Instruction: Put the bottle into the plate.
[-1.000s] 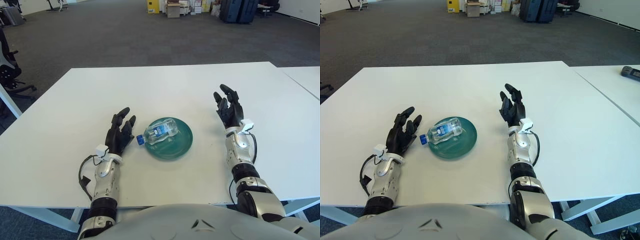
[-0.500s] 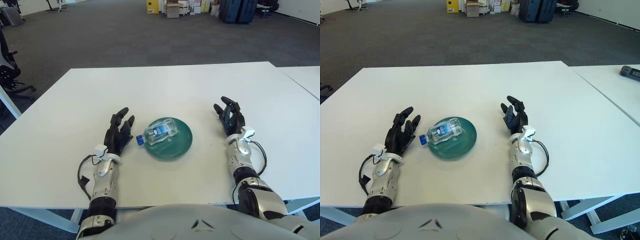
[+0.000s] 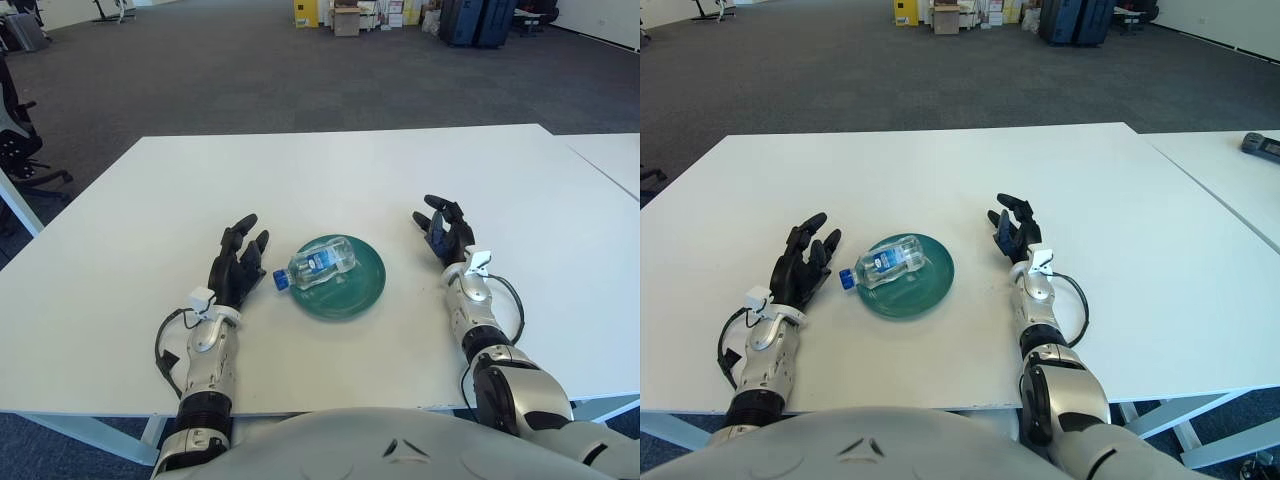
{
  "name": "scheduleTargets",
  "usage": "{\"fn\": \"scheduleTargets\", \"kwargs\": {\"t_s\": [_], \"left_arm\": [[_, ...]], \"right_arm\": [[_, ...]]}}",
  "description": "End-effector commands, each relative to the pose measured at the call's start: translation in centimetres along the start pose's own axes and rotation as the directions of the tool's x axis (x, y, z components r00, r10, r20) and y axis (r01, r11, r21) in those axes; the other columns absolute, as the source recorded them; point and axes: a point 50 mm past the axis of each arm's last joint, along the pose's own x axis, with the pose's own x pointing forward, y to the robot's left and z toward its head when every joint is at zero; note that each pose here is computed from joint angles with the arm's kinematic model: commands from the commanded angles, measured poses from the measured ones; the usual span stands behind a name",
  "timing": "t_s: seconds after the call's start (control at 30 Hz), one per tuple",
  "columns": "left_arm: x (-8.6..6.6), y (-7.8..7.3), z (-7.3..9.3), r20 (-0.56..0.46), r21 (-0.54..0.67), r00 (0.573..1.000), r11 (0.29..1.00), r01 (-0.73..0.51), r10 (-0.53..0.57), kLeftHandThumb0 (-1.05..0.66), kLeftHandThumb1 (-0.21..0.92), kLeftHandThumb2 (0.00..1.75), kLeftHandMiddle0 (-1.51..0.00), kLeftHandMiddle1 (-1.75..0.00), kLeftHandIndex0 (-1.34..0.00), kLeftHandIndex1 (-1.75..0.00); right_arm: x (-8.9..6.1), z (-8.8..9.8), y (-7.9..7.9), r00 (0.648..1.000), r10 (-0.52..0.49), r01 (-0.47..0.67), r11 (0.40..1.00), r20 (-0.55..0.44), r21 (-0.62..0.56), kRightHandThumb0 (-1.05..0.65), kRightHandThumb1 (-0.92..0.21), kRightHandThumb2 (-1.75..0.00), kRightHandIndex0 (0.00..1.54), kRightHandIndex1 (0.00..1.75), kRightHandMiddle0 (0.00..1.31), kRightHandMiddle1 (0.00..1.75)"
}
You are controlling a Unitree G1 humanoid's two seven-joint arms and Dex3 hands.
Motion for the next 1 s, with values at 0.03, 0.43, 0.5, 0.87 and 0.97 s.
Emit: {"fn": "scheduleTargets", "kwargs": {"t_s": [0.03,0.43,0.5,0.87,0.97], "left_arm": [[-1.6,0.3,-1.9,-0.095,-0.019,0.994,0.999,-0.047,0.045,-0.7,0.92,0.8,-0.48,-0.02,0.0,-0.87],[-1.5,0.0,-1.8,-0.097,-0.021,0.994,0.998,-0.054,0.052,-0.69,0.92,0.78,-0.48,-0.01,0.0,-0.87],[-1.5,0.0,-1.8,-0.097,-0.02,0.994,0.998,-0.056,0.054,-0.69,0.92,0.78,-0.48,-0.01,0.0,-0.88],[-1.4,-0.1,-1.7,-0.1,-0.016,0.993,0.998,-0.065,0.063,-0.69,0.92,0.77,-0.48,-0.01,0.0,-0.88],[-1.3,-0.1,-1.7,-0.1,-0.013,0.993,0.998,-0.064,0.062,-0.69,0.92,0.78,-0.48,-0.01,0.0,-0.87]], "right_arm": [[-1.0,-1.6,1.5,0.996,0.01,-0.012,1.0,-0.083,-0.02,-0.66,-0.92,-0.85,0.58,0.08,0.08,0.86],[-2.2,-2.8,3.4,0.994,0.023,-0.041,0.986,-0.111,-0.162,-0.63,-0.92,-0.87,0.52,0.04,0.02,0.85],[-2.5,-3.2,3.6,0.992,0.028,-0.05,0.982,-0.122,-0.184,-0.64,-0.92,-0.88,0.51,0.03,0.01,0.85],[-2.6,-3.4,4.1,0.99,0.051,-0.083,0.966,-0.133,-0.244,-0.65,-0.92,-0.84,0.41,0.0,0.0,0.76],[-2.6,-3.4,4.2,0.99,0.052,-0.083,0.967,-0.132,-0.239,-0.65,-0.92,-0.84,0.41,0.0,0.0,0.74]]}}
